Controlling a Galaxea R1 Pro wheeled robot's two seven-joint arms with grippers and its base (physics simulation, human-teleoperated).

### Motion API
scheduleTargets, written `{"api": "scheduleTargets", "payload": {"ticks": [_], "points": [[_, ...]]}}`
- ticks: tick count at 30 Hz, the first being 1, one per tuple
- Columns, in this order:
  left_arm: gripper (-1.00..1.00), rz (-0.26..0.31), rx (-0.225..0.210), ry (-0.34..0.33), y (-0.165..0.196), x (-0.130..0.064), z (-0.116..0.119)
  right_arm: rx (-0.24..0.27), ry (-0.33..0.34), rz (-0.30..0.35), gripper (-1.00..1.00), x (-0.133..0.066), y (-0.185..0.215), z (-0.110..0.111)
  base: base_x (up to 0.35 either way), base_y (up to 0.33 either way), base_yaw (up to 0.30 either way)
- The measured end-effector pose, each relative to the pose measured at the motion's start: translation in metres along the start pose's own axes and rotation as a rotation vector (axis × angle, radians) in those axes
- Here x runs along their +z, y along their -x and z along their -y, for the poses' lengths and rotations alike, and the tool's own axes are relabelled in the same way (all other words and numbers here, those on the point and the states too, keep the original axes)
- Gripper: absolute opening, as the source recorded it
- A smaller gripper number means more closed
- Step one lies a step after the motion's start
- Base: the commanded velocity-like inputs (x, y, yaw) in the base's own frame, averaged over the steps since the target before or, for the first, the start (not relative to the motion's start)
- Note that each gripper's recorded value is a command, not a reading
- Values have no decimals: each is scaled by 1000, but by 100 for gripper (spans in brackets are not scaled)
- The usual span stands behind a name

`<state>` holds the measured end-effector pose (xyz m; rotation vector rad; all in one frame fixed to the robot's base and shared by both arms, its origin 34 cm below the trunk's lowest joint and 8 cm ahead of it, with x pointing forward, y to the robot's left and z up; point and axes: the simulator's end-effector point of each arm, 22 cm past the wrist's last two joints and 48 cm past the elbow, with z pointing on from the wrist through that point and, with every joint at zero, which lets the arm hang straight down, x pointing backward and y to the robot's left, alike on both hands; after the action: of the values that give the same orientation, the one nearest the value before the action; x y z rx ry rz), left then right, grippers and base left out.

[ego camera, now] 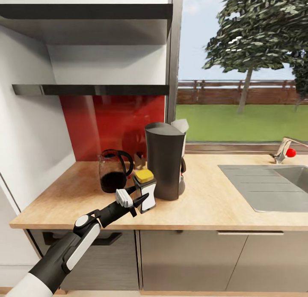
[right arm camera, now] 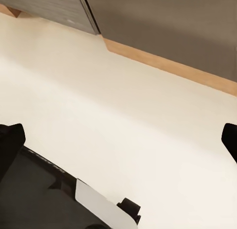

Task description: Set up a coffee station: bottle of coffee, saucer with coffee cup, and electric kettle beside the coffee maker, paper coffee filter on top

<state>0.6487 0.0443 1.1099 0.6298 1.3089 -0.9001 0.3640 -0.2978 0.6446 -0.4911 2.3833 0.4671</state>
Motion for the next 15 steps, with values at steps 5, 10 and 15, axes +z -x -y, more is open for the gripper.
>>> {"api": "scheduleTargets", "payload": {"ticks": [5, 10, 15], "points": [[-100, 1, 0, 0, -5, 0, -2, 0, -1, 0, 100, 5, -3, 2, 0, 0, 0], [-100, 1, 1, 1, -11, -1, -3, 0, -1, 0, 100, 10, -7, 4, 0, 0, 0], [-100, 2, 2, 0, -17, -2, -4, 0, -1, 0, 100, 15, -11, 5, 0, 0, 0]]}}
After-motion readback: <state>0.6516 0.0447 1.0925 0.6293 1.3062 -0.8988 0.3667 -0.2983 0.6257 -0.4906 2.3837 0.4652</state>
